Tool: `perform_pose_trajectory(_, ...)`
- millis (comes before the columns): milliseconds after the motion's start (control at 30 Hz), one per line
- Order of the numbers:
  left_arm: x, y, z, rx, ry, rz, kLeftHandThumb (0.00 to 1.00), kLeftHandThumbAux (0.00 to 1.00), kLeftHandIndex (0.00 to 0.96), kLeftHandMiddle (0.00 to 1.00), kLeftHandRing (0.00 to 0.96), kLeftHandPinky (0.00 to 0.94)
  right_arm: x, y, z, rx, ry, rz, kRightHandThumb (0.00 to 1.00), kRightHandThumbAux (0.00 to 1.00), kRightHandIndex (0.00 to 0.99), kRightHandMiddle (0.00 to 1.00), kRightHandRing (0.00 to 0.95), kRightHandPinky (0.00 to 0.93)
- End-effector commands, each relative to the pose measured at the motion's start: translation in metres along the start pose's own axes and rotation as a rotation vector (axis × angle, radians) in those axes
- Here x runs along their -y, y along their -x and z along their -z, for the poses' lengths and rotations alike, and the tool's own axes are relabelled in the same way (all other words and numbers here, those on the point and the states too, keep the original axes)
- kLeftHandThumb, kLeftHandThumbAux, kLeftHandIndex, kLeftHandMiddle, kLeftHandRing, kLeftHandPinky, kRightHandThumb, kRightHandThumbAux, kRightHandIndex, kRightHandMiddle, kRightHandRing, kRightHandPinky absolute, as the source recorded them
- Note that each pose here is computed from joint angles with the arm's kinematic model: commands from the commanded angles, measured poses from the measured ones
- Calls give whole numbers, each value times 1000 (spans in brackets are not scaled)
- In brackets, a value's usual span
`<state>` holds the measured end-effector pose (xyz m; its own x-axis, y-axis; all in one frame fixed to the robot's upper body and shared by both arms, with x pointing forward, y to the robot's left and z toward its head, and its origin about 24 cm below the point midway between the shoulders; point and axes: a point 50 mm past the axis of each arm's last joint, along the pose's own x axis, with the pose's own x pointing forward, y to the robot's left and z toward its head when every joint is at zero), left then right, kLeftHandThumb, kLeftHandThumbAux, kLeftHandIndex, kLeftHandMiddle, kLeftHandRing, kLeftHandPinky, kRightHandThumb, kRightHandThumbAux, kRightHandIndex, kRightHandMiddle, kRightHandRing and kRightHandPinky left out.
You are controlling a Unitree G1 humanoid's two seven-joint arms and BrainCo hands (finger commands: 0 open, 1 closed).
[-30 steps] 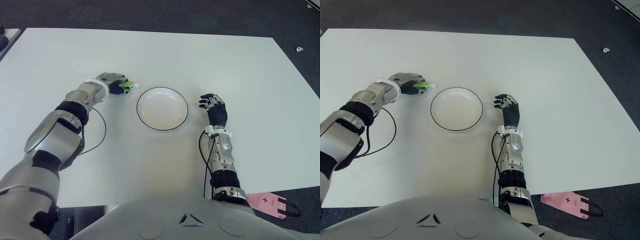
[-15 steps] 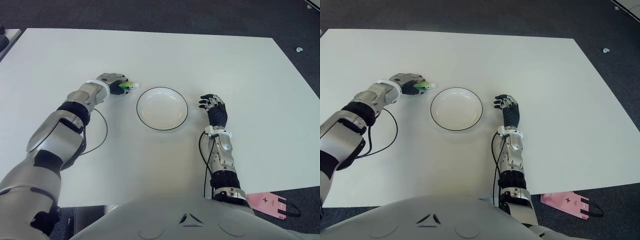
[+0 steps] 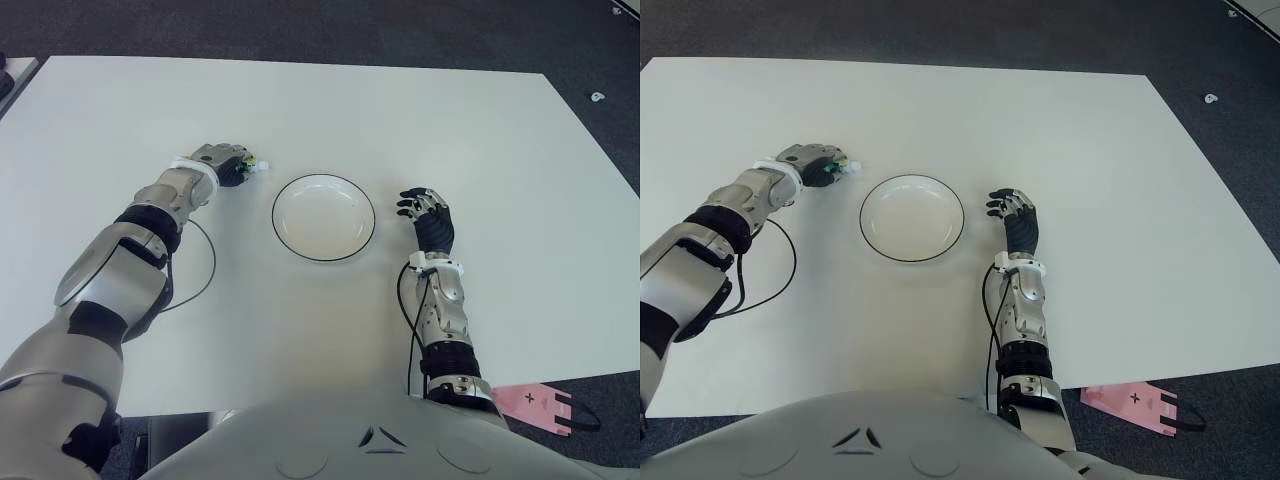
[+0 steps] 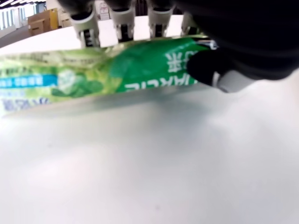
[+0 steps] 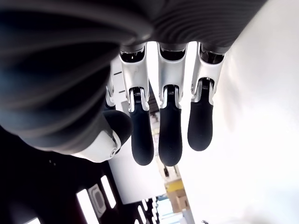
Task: Put the toothpaste on the table into the plate.
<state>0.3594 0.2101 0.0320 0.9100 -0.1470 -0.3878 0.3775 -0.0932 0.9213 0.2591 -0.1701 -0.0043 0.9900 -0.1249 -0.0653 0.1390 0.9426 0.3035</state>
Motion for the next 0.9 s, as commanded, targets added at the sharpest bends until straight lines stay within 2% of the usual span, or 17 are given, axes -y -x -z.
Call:
perform_pose_trajectory(33, 78, 20, -5, -18, 50, 165, 753, 635, 443, 769, 787, 804, 21, 34, 50, -274, -18, 110, 708, 732, 426, 474, 489, 503)
perform_pose_trajectory(200, 80, 21, -5, -18, 87, 101, 747, 686, 444, 844, 845, 856, 21, 34, 50, -276, -17, 107, 707, 733, 425, 475, 490, 502)
perform_pose_trajectory(367, 81, 23, -5, -13, 128, 50, 746, 696, 443, 875, 866, 859, 21, 33, 50, -274, -25, 106, 707, 732, 426, 475, 489, 503)
perform_pose_trajectory(900, 82, 25, -4, -1, 138, 22, 747, 699, 443, 891, 874, 844, 21, 33, 50, -268, -26, 113, 708, 732, 426, 475, 489, 507)
